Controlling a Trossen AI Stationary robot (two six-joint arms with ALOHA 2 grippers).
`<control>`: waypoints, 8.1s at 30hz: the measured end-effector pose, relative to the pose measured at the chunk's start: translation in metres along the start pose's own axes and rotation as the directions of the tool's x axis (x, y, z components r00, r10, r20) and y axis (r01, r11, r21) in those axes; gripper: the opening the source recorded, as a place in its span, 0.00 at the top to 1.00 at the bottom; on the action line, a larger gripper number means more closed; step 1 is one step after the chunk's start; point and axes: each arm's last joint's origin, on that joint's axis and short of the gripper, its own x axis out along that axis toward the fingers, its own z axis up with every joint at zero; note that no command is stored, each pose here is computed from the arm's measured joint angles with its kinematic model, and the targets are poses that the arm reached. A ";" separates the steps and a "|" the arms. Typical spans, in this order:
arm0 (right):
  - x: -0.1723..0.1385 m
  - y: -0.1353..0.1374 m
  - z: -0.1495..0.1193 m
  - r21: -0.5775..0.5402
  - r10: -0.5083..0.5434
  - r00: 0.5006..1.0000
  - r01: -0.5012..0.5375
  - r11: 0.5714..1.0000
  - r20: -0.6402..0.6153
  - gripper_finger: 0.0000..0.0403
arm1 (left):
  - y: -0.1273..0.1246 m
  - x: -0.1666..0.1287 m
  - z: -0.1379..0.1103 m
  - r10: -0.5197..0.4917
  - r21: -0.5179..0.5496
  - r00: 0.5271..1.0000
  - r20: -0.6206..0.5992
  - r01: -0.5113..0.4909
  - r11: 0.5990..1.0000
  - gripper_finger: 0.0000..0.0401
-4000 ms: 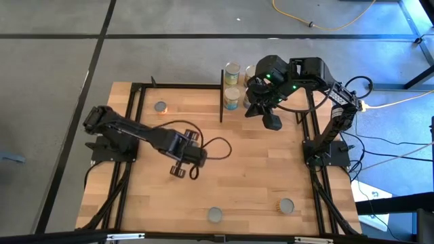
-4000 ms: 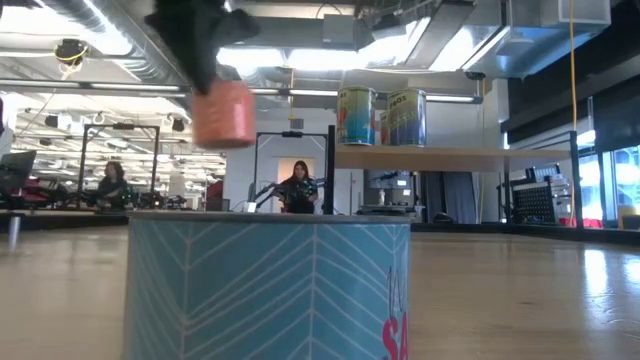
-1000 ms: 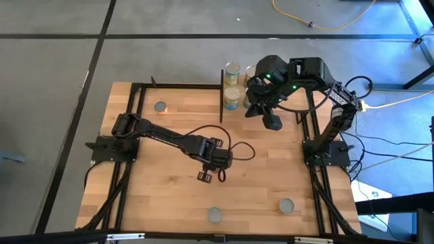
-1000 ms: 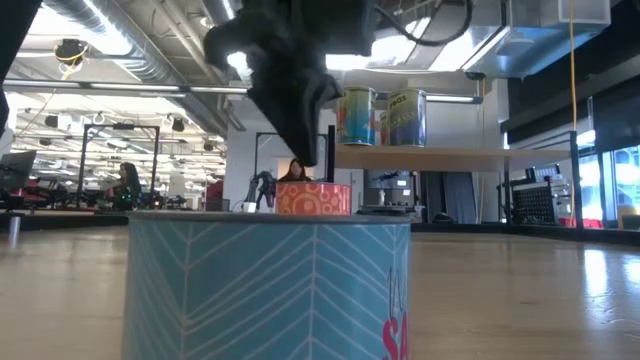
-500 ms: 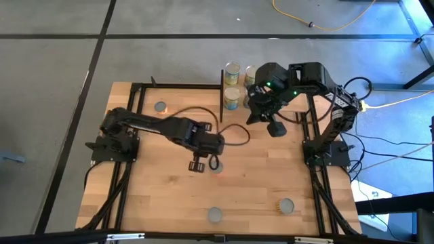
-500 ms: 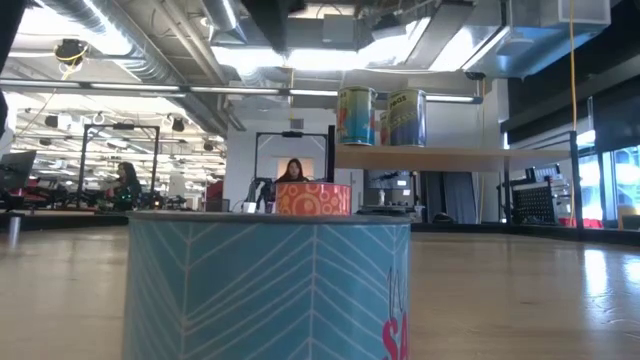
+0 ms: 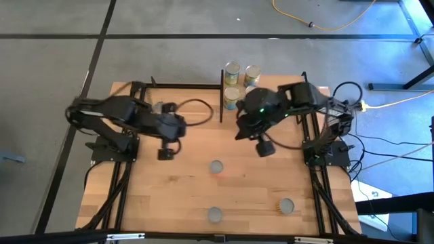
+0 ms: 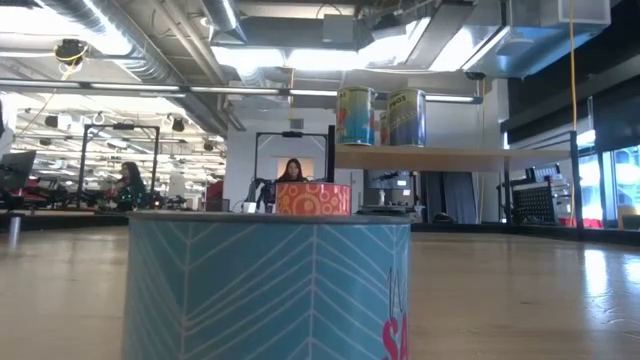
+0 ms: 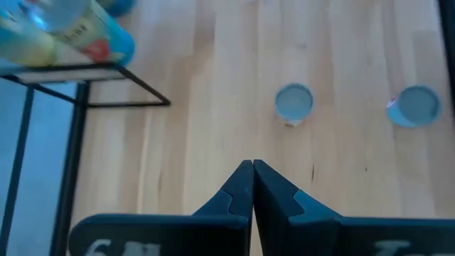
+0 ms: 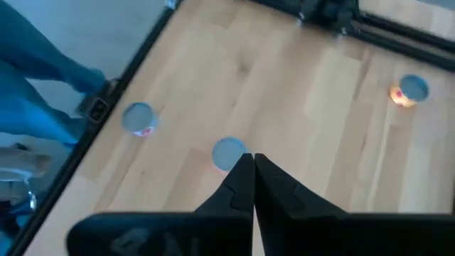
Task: Pick and place cans onto a shelf
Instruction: Put the canned saucy meatballs on the shelf
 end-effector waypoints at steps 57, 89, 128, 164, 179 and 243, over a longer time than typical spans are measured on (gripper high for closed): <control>0.286 0.029 -0.034 -0.032 0.105 0.811 -0.151 0.988 -0.576 0.76 | -0.021 -0.080 -0.061 -0.108 0.087 0.991 0.082 0.101 0.991 1.00; 0.300 0.013 -0.037 0.212 0.162 0.838 -0.056 0.976 -0.522 0.76 | -0.021 -0.080 -0.061 -0.101 0.087 0.991 0.085 0.094 0.992 1.00; 0.309 0.010 -0.045 0.235 0.092 0.819 0.054 0.971 -0.566 0.76 | -0.021 -0.080 -0.061 -0.101 0.087 0.991 0.085 0.094 0.992 1.00; 0.326 -0.006 -0.063 0.448 0.135 0.820 0.158 0.880 -0.556 0.91 | -0.021 -0.080 -0.061 -0.101 0.087 0.991 0.085 0.094 0.992 1.00; 0.306 -0.006 -0.050 0.357 -0.020 0.786 0.304 0.883 -0.618 0.99 | -0.021 -0.080 -0.061 -0.107 0.088 0.991 0.082 0.099 0.991 1.00; -0.052 -0.092 -0.144 0.675 -0.478 0.600 0.737 0.019 -0.642 1.00 | -0.003 -0.071 -0.054 -0.026 -0.019 0.997 0.070 0.027 0.999 1.00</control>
